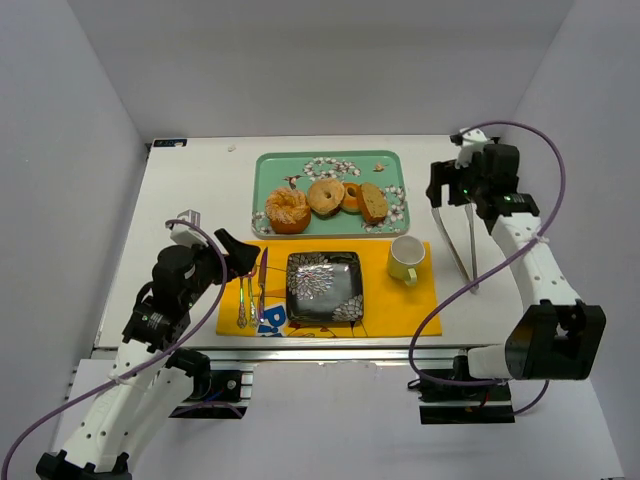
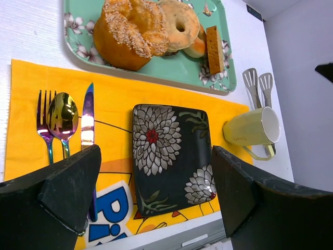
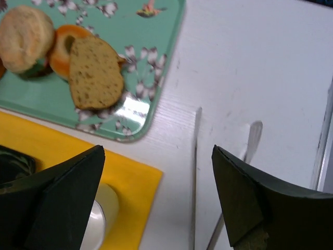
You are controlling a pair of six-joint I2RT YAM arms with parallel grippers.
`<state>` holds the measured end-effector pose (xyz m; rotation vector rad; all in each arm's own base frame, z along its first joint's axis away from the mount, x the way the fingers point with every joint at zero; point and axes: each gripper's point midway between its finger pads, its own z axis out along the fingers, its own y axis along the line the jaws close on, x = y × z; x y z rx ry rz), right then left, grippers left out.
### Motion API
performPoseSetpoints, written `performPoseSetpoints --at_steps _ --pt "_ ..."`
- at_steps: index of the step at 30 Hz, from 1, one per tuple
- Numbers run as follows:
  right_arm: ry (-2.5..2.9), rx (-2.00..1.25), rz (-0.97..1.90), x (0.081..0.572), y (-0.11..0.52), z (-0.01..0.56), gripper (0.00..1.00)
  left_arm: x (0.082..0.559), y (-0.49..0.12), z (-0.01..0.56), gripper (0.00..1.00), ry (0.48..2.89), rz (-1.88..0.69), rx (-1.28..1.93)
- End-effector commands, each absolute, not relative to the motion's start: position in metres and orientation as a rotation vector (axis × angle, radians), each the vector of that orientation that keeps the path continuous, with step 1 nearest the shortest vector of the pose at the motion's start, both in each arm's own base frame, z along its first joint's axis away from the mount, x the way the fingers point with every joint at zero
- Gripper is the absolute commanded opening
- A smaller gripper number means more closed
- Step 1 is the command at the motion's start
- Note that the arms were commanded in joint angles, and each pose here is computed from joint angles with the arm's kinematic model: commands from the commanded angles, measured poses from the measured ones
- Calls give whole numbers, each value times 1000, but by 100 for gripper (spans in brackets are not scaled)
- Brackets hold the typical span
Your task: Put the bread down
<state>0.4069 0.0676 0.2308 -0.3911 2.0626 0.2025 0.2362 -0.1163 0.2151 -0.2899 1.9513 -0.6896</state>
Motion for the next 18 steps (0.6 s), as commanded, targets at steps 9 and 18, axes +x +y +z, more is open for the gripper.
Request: performPoseSetpoints --at_steps 9,18 --pt "2053 -541 147 333 -4 199 56 241 -122 246 91 1868 -723 -227" --pt "2296 -417 147 304 -41 136 89 236 -119 244 71 1846 -723 -222"
